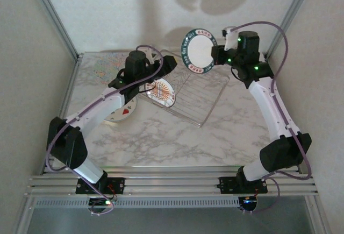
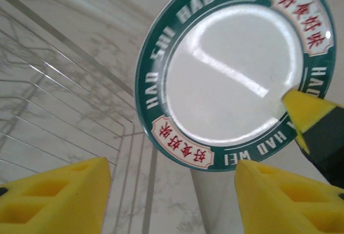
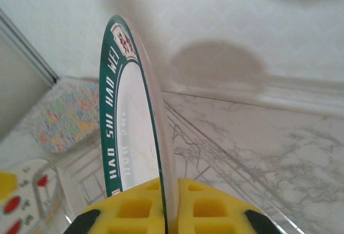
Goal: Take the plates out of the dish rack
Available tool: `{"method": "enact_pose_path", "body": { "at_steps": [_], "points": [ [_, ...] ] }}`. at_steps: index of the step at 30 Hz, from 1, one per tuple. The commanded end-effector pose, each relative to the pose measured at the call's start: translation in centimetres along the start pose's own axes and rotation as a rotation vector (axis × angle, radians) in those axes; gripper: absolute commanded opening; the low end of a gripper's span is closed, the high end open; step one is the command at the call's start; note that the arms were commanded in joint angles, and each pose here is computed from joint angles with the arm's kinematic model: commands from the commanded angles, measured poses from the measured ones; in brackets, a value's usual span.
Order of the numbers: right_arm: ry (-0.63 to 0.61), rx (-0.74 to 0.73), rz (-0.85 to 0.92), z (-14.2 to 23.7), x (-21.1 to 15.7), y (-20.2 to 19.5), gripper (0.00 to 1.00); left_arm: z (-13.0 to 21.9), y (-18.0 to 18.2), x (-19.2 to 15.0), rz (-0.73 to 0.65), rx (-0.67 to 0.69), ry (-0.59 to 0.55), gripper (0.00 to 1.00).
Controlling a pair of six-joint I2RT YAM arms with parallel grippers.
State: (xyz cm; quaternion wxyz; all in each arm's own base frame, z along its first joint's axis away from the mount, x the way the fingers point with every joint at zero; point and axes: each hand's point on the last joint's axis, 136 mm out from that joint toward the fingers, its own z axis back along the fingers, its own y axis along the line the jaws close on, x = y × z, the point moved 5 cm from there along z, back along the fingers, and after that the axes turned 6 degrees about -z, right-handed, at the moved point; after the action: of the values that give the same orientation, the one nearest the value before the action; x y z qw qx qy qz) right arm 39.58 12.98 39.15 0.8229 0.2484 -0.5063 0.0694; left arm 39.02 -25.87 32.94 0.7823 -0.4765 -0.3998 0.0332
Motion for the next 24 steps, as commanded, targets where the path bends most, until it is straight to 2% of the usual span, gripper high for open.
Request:
{"method": "enact_pose_path", "body": {
  "at_steps": [1, 6, 15, 20, 24],
  "points": [
    [-0.027, 0.108, -0.182, 1.9, 1.2, 0.9, 0.00, -0.7, -3.1, 0.5, 0.008, -0.153, 0.026, 0.63],
    [-0.004, 0.188, -0.341, 2.6, 1.8, 1.0, 0.00, -2.1, -3.3, 0.3, 0.049, -0.218, 0.053, 0.63],
    [0.018, 0.301, -0.441, 2.3, 1.5, 1.7, 0.00, -3.5, -3.5, 0.4, 0.079, -0.249, 0.062, 0.57],
    [0.043, 0.299, -0.482, 1.6, 0.2, 1.2, 0.00, -4.0, -3.6, 0.6, 0.107, -0.263, 0.055, 0.42],
    [0.047, 0.295, -0.491, 1.5, -0.2, 1.0, 0.00, -4.0, -3.3, 0.5, 0.116, -0.253, 0.057, 0.20]
  ]
}}
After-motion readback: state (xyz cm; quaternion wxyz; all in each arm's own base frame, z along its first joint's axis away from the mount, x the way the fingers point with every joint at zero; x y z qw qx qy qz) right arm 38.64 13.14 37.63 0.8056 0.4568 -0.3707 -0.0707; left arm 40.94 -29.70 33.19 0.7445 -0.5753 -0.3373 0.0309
